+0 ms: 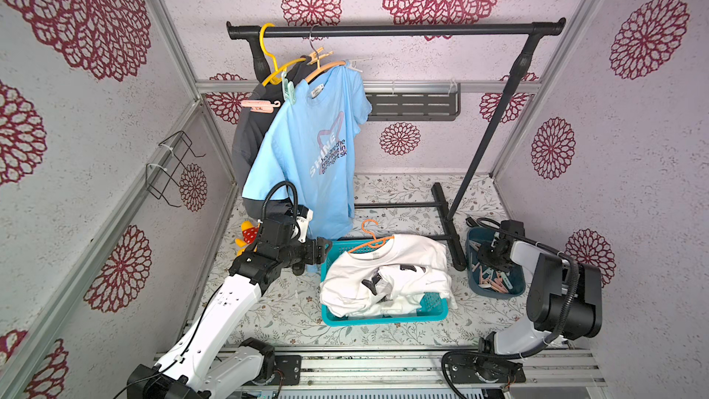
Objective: Use clothespins to secure the t-shirt on both sides of the hanger
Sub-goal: Pick up the clothespin from the storage box.
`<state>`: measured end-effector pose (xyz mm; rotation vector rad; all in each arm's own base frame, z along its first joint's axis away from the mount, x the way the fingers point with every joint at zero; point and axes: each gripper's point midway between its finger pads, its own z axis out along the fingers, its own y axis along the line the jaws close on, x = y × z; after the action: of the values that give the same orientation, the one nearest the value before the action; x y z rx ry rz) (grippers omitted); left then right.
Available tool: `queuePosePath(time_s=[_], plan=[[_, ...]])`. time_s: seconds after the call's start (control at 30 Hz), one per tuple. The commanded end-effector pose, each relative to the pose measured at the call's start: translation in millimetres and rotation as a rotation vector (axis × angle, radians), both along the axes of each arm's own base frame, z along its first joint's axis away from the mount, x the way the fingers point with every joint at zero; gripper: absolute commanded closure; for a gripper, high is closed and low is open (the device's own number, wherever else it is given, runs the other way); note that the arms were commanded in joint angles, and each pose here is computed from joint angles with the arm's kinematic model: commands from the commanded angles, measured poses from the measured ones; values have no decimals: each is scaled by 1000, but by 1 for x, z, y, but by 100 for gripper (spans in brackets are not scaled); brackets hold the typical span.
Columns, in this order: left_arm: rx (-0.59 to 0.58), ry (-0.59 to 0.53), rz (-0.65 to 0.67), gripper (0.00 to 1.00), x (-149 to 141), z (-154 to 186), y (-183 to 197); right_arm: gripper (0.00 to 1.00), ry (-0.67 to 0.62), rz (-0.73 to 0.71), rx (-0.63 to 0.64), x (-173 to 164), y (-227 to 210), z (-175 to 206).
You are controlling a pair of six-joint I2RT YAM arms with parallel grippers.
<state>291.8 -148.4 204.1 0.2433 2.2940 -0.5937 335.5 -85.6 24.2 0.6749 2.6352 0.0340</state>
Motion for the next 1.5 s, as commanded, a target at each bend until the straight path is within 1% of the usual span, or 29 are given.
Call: queuePosePath(time_s=[0.0,0.17,0.27,0.5,0.63,0.7,0.77,0.87,0.97,1.13,1.23,1.33,1.47], plan=[[-12,-27,4,22,3,8,2,80,-2,4,-19,3,-1,6],[-20,-29,4,22,2,10,1,83,0,8,-13,2,2,5],[-22,-37,9,22,2,12,2,86,-1,6,-12,1,2,6],[-29,-51,15,22,0,17,3,92,-53,7,-11,3,5,19],[-55,-66,-3,21,-2,22,0,95,-85,1,-13,4,5,27],[-52,-82,2,21,-3,26,1,96,-107,0,0,4,7,35],[-49,-103,11,21,-3,30,4,99,-134,6,3,5,10,46],[-53,-142,13,20,-3,37,5,100,-192,14,-24,4,11,68],[-70,-177,-8,16,-6,47,3,100,-275,41,-66,4,18,96],[-70,-241,-2,13,-7,61,6,100,-445,140,-134,8,39,144],[-66,-262,-39,12,-15,67,4,100,-521,238,-181,6,58,166],[-64,-296,-87,13,-26,77,1,100,-613,394,-235,0,89,191],[-100,-345,-187,16,-45,92,-10,100,-824,612,-242,-16,139,230]])
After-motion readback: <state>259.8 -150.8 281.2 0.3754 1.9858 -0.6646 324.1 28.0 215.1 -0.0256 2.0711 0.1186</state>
